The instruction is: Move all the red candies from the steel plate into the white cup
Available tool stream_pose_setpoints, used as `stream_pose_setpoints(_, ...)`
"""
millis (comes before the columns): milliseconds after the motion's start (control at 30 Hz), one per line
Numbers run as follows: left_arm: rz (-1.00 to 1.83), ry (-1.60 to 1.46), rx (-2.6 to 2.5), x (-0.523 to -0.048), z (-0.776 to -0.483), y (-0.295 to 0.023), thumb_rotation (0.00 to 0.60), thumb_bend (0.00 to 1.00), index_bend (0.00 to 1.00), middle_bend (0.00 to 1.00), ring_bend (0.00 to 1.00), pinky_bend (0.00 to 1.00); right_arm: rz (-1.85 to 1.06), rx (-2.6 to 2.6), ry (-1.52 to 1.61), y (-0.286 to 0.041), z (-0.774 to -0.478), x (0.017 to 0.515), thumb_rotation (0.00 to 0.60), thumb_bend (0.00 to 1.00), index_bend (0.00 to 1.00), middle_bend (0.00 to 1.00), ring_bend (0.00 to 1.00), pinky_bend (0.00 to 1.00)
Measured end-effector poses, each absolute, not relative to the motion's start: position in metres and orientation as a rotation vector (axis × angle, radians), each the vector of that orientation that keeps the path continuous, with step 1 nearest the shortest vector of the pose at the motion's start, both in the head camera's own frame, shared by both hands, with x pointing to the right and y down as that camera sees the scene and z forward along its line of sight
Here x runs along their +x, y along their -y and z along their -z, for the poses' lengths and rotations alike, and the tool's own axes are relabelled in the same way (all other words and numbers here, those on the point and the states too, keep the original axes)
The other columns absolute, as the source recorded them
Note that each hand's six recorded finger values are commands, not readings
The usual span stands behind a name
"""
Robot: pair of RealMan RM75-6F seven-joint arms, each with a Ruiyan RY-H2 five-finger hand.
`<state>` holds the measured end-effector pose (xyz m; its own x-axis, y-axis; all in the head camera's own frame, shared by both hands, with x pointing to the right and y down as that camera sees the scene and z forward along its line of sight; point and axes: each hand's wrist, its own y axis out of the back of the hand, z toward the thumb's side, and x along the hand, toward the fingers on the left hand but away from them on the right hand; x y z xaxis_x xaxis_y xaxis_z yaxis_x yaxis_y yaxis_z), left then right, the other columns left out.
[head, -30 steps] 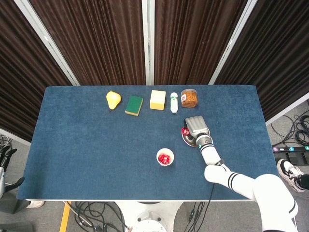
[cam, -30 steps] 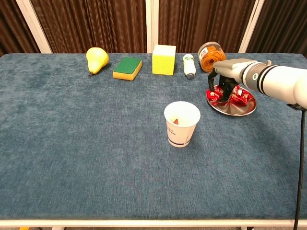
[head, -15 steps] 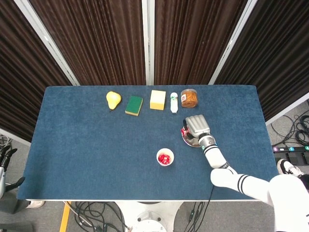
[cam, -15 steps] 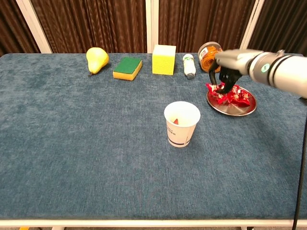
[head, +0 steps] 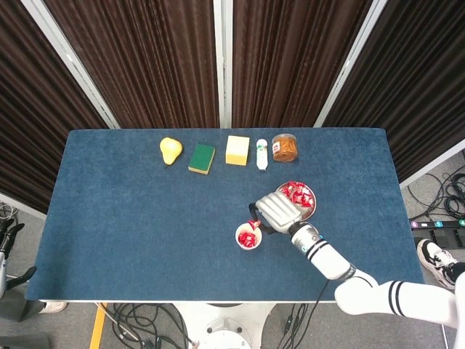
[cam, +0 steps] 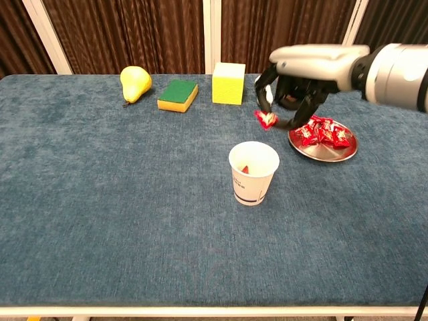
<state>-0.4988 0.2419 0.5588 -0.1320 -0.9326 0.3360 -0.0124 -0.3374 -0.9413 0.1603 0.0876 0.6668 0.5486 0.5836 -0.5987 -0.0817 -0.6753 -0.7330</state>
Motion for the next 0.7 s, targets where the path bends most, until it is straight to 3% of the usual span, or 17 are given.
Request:
stream_pose_setpoints(233, 1.569, -1.117, -1.39, -0.499, -0.56, -0.243, 0.6, 0.0, 0.22, 0.21, 0.21, 0.2, -1.136, -2.05, 0.321, -0.104, -0.678, 0.142, 0.6, 0.3, 0.51, 0.87, 0.9, 1.0)
stream_pose_setpoints(500, 1.571, -1.123, -1.386, -0.502, -0.561, -0.244, 0.6, 0.0, 0.22, 0.21, 0.21, 0.2, -1.145, -2.038, 0.28, -0.109, -0.68, 0.139, 0.6, 0.28, 0.35, 0.87, 0.9, 1.0)
stream_pose_setpoints(700, 1.569, -1.128, -1.381, -0.503, -0.56, -0.244, 0.6, 0.0, 0.22, 0.21, 0.21, 0.2, -1.143, -2.033, 0.361, -0.099, -0.669, 0.146, 0.6, 0.24, 0.33, 0.87, 0.9, 1.0)
